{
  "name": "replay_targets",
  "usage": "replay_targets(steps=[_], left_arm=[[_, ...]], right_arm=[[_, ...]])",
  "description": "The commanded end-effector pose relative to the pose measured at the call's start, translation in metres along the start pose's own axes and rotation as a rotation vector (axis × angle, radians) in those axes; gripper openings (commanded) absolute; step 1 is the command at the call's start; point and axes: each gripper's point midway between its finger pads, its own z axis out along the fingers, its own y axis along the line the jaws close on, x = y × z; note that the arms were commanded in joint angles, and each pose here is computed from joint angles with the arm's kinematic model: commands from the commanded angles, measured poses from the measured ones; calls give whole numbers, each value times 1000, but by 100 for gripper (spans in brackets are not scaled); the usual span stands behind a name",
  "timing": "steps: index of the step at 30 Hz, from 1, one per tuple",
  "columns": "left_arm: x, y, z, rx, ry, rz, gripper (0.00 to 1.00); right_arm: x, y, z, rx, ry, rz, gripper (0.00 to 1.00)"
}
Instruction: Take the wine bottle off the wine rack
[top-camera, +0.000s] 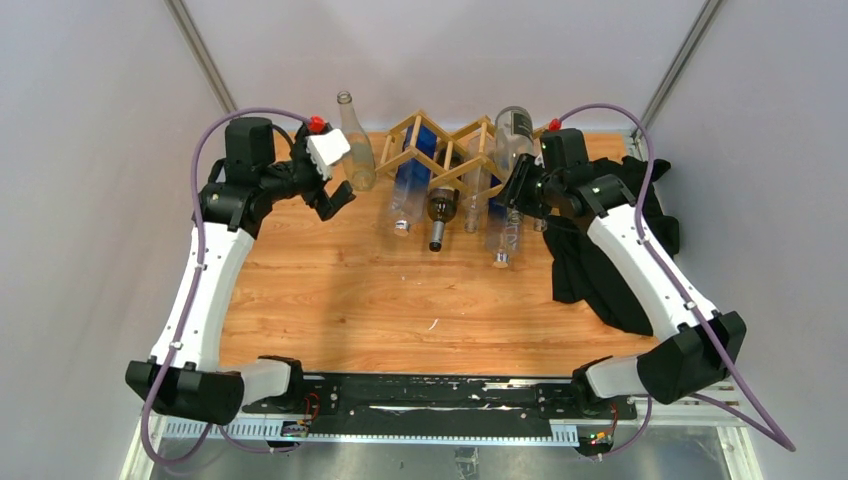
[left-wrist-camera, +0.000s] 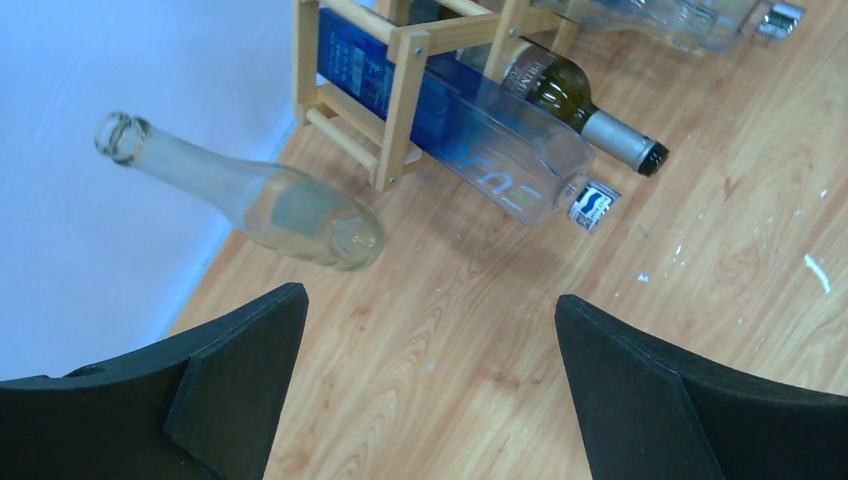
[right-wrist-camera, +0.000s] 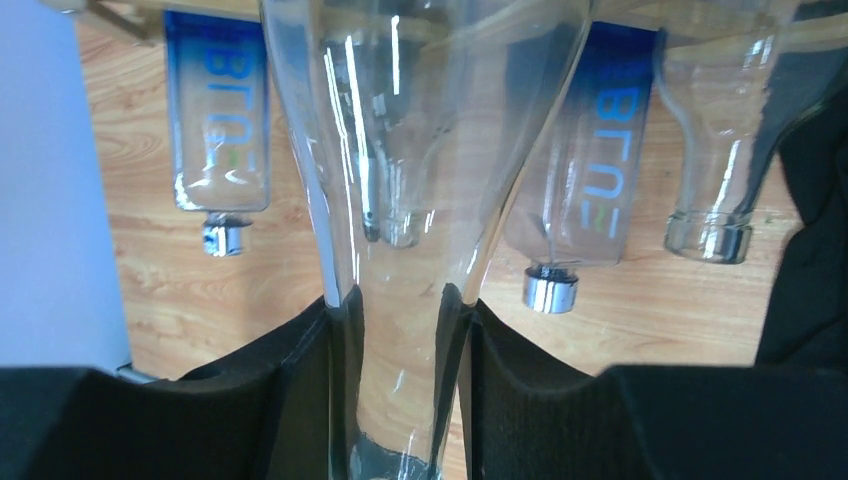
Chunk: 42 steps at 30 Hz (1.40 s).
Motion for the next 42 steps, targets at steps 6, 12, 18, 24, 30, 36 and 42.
replay_targets(steps=[6, 12, 18, 24, 30, 36, 42], left_arm=[[-19, -36, -17, 63, -31, 424, 100], [-30, -57, -25, 86, -83, 638, 100], [-39, -84, -36, 111, -159, 919, 100], [-53, -102, -39, 66, -272, 1118, 100], [-50, -114, -38, 29, -347, 1248, 100], [-35, -123, -31, 39, -354, 1300, 100], [-26, -124, -27, 38, -343, 1304, 100]], right_arm=[[-61, 100, -95, -421, -227, -60, 0], [-55, 132, -120, -528, -221, -107, 0], [-22, 175, -122, -626, -119, -197, 0], [18, 219, -114, -703, -22, -294, 0], [53, 252, -112, -771, 62, -366, 0], [76, 271, -112, -812, 118, -418, 0], [100, 285, -111, -844, 168, -461, 0]])
